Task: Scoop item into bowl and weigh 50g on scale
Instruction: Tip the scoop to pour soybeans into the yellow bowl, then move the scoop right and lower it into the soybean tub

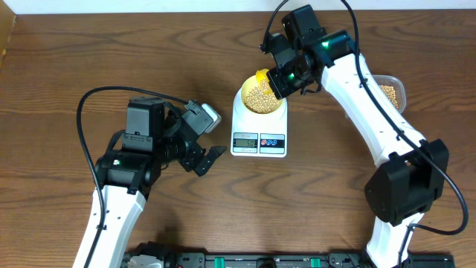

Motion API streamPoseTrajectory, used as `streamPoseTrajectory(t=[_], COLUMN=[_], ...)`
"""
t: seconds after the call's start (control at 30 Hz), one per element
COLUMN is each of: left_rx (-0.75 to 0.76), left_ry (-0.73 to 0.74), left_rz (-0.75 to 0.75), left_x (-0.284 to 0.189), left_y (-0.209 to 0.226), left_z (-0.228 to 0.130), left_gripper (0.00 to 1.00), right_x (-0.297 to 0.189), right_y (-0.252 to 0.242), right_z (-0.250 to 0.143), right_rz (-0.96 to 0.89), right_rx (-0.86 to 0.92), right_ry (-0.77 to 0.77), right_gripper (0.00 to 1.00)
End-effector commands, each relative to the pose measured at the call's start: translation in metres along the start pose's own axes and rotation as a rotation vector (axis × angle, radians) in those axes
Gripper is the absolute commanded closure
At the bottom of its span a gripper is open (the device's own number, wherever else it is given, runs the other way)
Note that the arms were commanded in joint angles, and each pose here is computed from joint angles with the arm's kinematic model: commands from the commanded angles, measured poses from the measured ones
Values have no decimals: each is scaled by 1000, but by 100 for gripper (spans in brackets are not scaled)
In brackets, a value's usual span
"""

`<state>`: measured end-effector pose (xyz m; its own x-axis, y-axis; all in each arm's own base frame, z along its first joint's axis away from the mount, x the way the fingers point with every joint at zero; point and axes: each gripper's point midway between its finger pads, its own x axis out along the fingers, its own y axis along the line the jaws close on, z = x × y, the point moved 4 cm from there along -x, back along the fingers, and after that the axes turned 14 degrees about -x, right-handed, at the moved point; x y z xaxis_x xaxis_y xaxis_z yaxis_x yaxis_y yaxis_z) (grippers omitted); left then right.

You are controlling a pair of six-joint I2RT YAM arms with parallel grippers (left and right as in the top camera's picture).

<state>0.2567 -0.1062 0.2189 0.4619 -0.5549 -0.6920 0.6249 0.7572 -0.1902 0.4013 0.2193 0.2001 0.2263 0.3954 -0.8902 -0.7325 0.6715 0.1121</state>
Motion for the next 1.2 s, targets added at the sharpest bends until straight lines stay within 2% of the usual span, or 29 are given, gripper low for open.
streamPoseTrajectory(t=[0.0,0.2,0.87,1.17], left_rx=[8,9,8,9], left_ry=[1,0,0,0], left_rz=[-6,-6,-6,-6], left_x=[0,0,0,0], left_y=[0,0,0,0], left_z=[-1,-1,-1,-1], left_gripper=[3,2,2,2], right_x=[-8,-14,-56,-112], right_y=[8,8,-40,-85], right_z=[10,11,0,-34], right_rz=[44,141,389,293], right_rx=[-20,9,192,278], right_ry=[-47,-91,-279,-345], right_gripper=[99,99,99,99])
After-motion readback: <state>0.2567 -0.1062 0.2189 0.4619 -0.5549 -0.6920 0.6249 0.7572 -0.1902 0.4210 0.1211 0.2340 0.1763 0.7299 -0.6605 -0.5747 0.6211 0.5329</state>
